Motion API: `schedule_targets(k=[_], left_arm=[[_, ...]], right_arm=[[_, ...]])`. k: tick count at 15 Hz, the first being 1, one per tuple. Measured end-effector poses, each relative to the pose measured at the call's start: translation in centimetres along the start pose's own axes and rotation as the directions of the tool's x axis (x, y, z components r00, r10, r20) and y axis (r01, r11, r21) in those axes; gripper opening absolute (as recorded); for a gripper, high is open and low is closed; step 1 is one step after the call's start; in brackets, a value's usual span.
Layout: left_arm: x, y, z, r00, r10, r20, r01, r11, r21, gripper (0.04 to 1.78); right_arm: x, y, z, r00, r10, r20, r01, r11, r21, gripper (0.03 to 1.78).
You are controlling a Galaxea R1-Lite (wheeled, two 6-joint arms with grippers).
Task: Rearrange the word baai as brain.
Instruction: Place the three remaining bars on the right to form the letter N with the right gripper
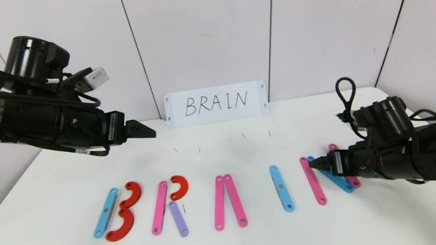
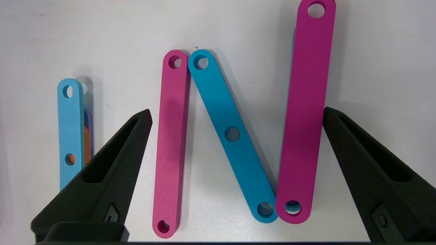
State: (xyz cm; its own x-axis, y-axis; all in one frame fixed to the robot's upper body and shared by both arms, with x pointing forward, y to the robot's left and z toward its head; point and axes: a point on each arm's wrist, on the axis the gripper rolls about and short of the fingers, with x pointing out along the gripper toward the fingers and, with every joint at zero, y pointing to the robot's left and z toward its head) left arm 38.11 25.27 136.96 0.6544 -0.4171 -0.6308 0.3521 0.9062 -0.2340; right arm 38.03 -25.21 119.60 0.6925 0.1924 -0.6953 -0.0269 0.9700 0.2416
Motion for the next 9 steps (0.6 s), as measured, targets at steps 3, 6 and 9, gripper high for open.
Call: schedule_targets(k=[3, 6, 9], left_arm=[[0.0, 0.0, 0.0, 1.000, 0.000, 0.000, 0.000, 1.000, 0.000, 1.74], [-0.1, 0.0, 0.0, 1.000, 0.000, 0.001, 0.000, 1.000, 0.000, 1.74], [-0.3, -0.1, 0.0, 1.000, 0.000, 0.006, 0.000, 1.000, 0.002, 1.74]], right_arm=[[-0.2, 0.1, 0.0, 1.000, 0.001, 0.001, -0.001, 1.000, -0.002, 1.74], [-0.7, 0.1, 0.0, 1.000, -0.011, 0.014, 0.011, 1.000, -0.017, 1.74], [-1.6, 0.1, 0.5, 0.999, -0.008, 0.046, 0.010, 0.999, -0.041, 1.74]])
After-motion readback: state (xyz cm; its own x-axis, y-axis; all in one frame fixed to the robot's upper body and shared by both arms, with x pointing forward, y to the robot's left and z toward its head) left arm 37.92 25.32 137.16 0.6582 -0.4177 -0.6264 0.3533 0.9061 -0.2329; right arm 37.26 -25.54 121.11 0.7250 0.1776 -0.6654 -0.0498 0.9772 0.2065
